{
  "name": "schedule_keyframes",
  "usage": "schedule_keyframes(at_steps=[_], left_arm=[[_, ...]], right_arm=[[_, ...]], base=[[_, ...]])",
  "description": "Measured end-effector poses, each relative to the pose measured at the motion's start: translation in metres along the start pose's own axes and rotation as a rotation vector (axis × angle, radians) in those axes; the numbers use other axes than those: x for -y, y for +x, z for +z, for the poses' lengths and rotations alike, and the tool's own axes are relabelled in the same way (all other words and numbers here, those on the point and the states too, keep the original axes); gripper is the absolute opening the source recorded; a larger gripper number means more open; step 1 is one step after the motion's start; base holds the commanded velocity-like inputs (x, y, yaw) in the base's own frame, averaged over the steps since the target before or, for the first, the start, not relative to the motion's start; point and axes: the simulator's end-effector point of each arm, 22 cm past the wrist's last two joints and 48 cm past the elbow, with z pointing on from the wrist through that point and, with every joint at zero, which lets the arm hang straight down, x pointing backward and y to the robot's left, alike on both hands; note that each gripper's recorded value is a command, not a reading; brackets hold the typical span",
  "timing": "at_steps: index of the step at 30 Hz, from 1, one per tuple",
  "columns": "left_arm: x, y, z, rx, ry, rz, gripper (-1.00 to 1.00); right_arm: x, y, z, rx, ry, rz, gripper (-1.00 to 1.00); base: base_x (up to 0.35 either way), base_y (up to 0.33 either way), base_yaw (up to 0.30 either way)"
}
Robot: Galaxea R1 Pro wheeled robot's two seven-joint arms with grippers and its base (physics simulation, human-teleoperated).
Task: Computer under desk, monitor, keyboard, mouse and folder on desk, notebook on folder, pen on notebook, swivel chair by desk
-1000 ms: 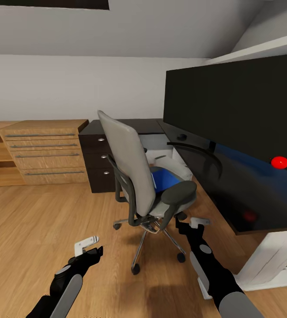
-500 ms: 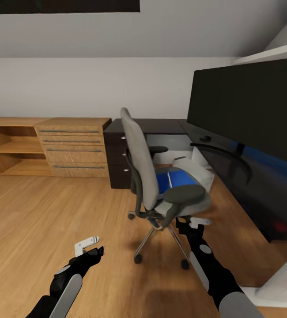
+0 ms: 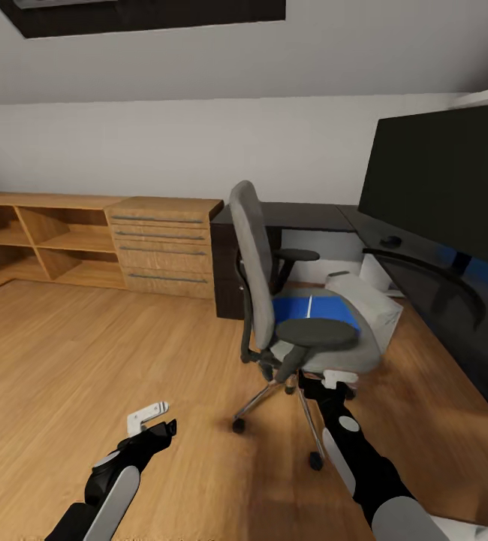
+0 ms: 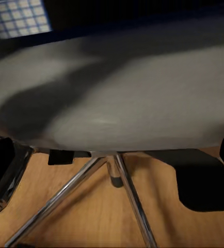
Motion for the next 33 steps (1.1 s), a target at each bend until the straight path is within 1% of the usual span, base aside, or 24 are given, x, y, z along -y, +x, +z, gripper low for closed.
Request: schedule_keyframes(at_steps=[7,15,21,33], left_arm=[[-0.0002,0.0002,0.0001,0.0,0.0,0.0,1.0],[-0.0005,0.0022,0.0009,-0.005,-0.001,0.001,1.0],[0.0001,0.0008,-0.0001,-0.002,0.0,0.001,1.0],[0.0012,-0.0032,-0.0029,0.008,0.003,0.001,1.0]], right_arm=[[-0.0009,0.0,-0.0001,0.0,-0.003,-0.002,1.0],[-0.0013,-0.0001,-0.0001,0.0,-0.005,-0.001,1.0],[-0.0008,-0.0024,-0.0006,0.003,-0.005,-0.002,1.0],[-0.0011,-0.0092,-0.0024,0.015,-0.006,-0.001,1.0]], base=[[0.0,0.0,0.248],[0.0,0.0,0.021],[0.0,0.0,-0.158],[0.0,0.0,-0.213]])
